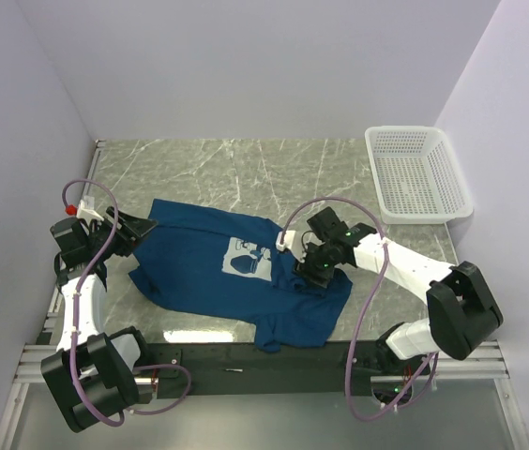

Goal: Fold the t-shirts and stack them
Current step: Fold the tshirt

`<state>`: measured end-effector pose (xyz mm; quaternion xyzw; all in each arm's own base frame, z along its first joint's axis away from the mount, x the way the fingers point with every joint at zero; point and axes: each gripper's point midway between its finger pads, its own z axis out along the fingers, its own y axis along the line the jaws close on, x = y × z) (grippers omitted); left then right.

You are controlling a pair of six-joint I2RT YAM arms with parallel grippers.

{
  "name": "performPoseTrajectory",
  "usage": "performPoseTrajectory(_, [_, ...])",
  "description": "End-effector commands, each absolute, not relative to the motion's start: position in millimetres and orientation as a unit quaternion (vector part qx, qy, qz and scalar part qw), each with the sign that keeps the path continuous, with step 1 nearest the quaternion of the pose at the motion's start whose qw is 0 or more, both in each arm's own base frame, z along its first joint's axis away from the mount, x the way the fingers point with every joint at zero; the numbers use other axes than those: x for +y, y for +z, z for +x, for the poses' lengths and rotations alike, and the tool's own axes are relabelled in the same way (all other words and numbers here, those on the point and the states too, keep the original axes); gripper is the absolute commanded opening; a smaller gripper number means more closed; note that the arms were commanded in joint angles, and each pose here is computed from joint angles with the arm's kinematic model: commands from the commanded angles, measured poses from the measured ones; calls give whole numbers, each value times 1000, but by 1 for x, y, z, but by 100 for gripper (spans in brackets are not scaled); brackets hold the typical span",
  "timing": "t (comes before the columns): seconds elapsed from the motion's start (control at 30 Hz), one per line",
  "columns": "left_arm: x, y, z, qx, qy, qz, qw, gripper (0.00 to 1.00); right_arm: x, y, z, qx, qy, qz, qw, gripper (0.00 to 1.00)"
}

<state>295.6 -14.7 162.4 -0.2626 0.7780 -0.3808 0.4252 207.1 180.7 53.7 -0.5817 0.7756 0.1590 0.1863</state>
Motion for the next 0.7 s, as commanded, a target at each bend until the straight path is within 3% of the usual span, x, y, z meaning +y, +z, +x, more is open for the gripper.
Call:
performPoseTrajectory(0.0, [-17,166,297,775,-385,-247,436,65,186,55,218,777,142,-577,207,55])
performPoseTrajectory(0.1, [-17,166,297,775,-386,-246,436,65,186,52,216,776,139,-581,203,50])
performPoseTrajectory(0.27, [-17,166,297,775,-386,-246,436,65,187,52,209,778,151,-581,184,32])
performPoseTrajectory(0.47, [-17,166,297,774,-387,-246,436,66,192,74,204,767,169,-581,211,31])
performPoseTrajectory(0.67, [-17,165,297,775,-385,-247,435,66,193,79,210,769,157,-575,230,8])
